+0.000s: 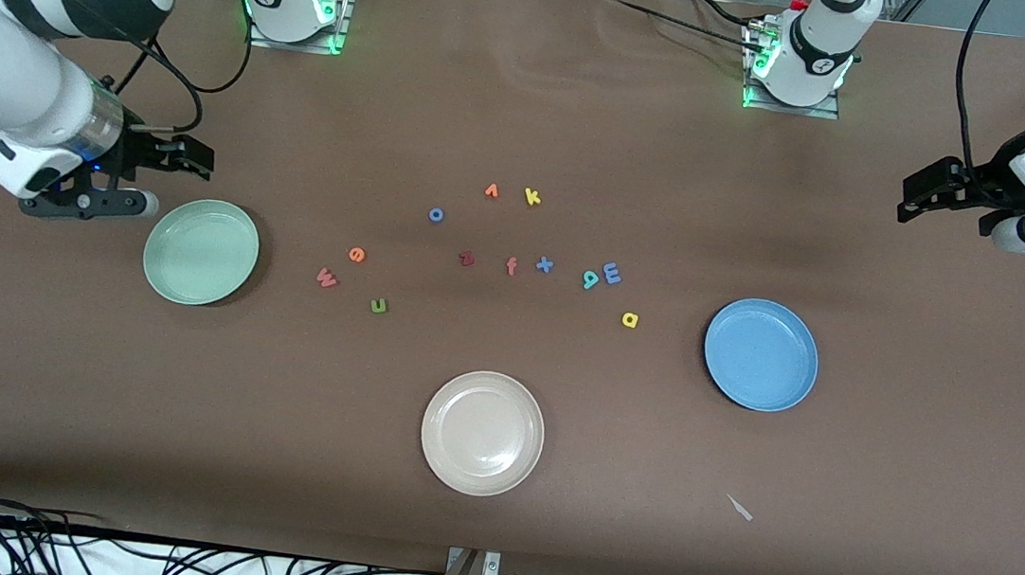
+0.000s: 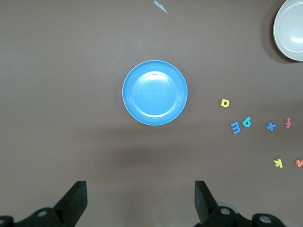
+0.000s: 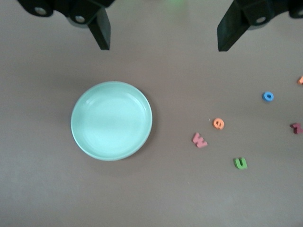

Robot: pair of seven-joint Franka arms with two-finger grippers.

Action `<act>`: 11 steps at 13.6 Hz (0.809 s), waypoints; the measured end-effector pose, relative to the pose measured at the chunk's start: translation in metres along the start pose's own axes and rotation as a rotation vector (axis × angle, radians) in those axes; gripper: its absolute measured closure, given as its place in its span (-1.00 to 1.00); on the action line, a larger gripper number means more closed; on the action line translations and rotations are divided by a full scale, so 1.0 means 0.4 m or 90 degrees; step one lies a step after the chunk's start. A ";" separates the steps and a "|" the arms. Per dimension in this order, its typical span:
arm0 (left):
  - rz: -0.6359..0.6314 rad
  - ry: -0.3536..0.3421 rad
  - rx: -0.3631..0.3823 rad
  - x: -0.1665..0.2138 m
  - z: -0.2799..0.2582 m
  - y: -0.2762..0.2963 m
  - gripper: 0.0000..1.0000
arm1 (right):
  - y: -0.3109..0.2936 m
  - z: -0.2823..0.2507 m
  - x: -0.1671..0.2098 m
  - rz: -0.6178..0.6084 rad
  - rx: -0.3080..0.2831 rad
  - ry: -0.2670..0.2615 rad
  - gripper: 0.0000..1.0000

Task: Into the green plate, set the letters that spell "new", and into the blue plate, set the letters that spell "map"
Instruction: 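Reach the right gripper to the pink M while the left gripper reaches the yellow D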

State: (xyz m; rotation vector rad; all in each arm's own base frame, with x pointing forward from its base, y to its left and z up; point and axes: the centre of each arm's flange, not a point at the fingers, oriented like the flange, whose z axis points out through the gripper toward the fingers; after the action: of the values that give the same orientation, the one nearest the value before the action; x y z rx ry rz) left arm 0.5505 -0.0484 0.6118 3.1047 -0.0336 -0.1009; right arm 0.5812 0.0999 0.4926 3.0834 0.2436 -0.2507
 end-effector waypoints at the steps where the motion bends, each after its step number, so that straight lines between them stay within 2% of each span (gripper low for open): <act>1: -0.001 0.000 0.000 0.000 0.000 -0.001 -1.00 | -0.018 0.017 0.017 -0.008 0.000 0.013 -1.00; 5: -0.001 0.000 0.000 0.000 0.000 -0.003 -1.00 | -0.085 0.183 0.094 -0.033 0.006 0.058 -1.00; 8: -0.001 0.000 0.000 0.000 0.000 -0.003 -1.00 | -0.120 0.324 0.118 -0.049 0.010 0.096 -1.00; 9: -0.002 0.000 0.000 0.000 0.000 -0.003 -1.00 | -0.124 0.380 0.122 -0.063 0.009 0.099 -1.00; 11: -0.008 -0.001 0.000 0.001 0.002 -0.008 -1.00 | -0.127 0.482 0.131 -0.102 0.007 0.084 -1.00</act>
State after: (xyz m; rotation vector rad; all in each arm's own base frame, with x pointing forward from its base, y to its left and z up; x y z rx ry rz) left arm 0.5510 -0.0451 0.6109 3.1049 -0.0132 -0.1035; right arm 0.5937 0.1481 0.2925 3.0968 0.4979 -0.0521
